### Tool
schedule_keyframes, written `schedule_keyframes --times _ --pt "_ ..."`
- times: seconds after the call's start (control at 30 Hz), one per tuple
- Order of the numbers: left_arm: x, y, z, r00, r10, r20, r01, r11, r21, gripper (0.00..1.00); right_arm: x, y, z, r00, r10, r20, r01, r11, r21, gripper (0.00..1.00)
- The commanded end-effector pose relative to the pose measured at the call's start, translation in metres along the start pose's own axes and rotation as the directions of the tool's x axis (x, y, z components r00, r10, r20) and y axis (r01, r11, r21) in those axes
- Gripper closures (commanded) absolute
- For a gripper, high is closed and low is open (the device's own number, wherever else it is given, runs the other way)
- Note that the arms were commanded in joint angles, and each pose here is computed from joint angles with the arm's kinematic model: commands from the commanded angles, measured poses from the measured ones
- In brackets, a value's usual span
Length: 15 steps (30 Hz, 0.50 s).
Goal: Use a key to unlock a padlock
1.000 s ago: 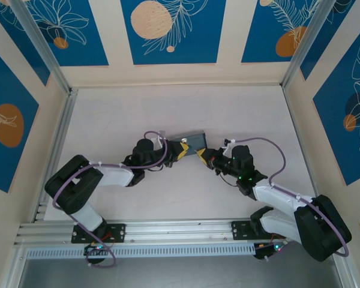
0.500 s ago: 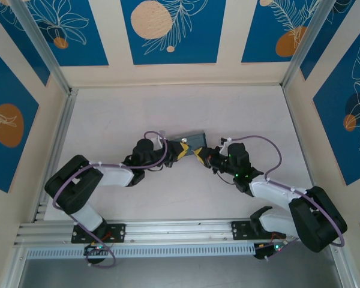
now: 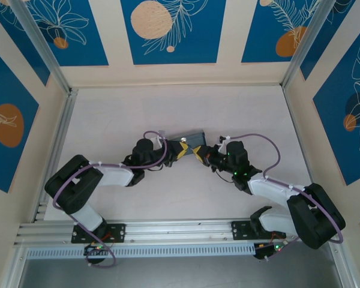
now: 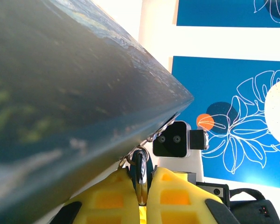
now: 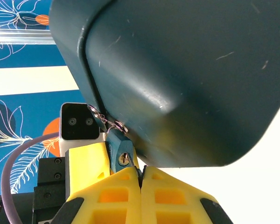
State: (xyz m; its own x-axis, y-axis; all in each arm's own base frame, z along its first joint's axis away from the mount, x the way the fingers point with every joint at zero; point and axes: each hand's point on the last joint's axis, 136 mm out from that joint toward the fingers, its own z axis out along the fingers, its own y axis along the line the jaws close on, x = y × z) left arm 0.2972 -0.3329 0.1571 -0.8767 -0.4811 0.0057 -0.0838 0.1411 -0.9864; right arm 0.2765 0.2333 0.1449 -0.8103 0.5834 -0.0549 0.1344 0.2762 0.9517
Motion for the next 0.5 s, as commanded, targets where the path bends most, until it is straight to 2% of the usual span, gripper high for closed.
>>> schedule_keyframes --times 0.0,0.47 --pt "0.0037 -0.0015 0.0001 1.0 0.01 -0.022 -0.009 1.0 0.023 1.0 -0.0009 0.0239 0.0027 0.999 -0.047 0.002 0.047 0.997 -0.057 1.0" --pt "0.0034 -0.0001 0.0023 1.0 0.005 -0.022 -0.004 1.0 0.021 1.0 0.0011 0.0259 -0.0022 0.998 -0.056 0.001 0.056 0.997 -0.057 1.0"
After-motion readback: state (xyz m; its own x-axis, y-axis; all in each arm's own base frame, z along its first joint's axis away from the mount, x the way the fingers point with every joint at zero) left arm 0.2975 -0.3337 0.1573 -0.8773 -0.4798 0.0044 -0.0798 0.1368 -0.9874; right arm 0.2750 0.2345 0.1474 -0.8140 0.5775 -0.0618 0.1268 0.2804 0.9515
